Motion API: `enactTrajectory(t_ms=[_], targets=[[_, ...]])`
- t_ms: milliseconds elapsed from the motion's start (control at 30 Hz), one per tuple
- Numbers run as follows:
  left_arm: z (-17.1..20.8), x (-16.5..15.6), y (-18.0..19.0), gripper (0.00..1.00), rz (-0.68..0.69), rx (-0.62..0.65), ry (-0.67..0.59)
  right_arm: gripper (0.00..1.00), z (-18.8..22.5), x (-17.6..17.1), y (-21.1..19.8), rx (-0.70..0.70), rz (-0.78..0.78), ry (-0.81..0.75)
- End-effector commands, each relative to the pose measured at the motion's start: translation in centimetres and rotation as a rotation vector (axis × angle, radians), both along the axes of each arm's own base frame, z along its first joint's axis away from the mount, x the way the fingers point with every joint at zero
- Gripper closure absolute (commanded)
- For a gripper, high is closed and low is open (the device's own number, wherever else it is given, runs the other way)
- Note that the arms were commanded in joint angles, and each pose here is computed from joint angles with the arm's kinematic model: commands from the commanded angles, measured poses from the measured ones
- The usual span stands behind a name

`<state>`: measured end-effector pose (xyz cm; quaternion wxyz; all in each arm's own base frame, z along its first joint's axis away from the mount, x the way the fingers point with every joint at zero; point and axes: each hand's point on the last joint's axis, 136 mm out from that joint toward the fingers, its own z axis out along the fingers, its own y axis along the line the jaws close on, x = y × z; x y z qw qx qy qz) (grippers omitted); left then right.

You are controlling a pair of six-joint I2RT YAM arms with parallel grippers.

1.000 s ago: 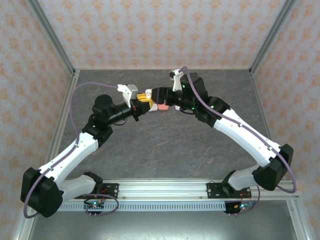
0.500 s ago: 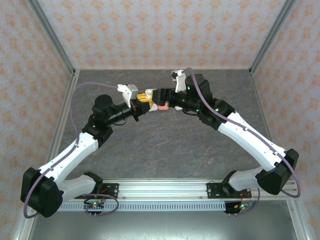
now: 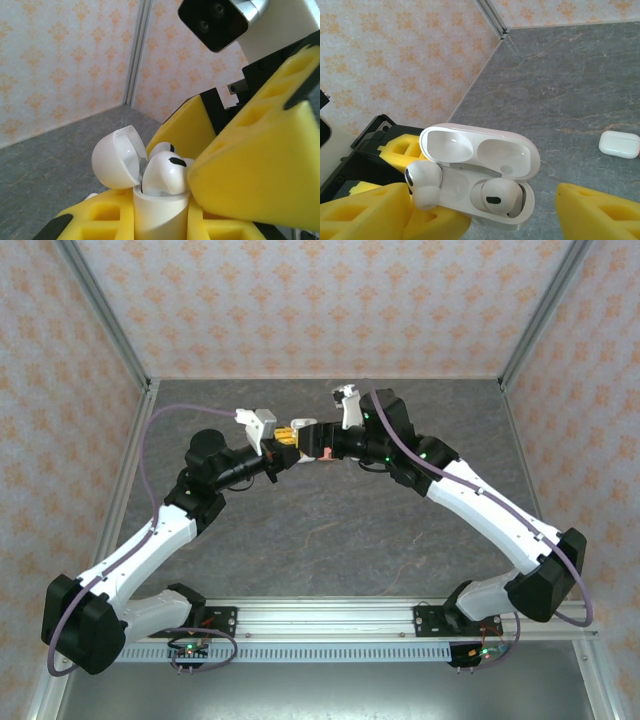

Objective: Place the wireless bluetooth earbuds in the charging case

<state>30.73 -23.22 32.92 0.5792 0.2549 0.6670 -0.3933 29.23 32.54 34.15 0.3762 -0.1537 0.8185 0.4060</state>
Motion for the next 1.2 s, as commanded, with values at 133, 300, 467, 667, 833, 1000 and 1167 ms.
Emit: enactTrajectory(t_ms=[133,300,467,667,833,1000,1167], targets=[[2.4,-0.5,0.1,1.00,-0.004,-0.022,-0.091,0.27,1.1,0.5,-1.4,-0.026,-0.070,-0.045],[2.3,-0.4,0.1,1.00,-0.004,-0.021,-0.087,0.26,1.4,0.4,-1.6,-0.012,-0.077,-0.055],[2.3,-0.4,0.0,1.00,-0.007,-0.024,-0.083,0.25,1.8,0.1,-1.3,0.011,-0.051,-0.061],[2.3,-0.4,0.0,1.00,-0.009,-0.024,-0.082,0.23,2.7,-0.1,-1.5,0.035,-0.052,-0.082],[2.3,-0.4,0.0,1.00,-0.009,-0.026,-0.083,0.21,3.4,-0.1,-1.7,0.061,-0.060,-0.092],[2.6,-0.6,0.0,1.00,-0.015,-0.031,-0.089,0.09,4.4,-0.1,-1.3,0.179,-0.023,-0.084],[2.9,-1.0,-0.2,1.00,-0.037,-0.041,-0.098,0.07,3.0,0.0,-0.1,0.174,0.025,-0.031]])
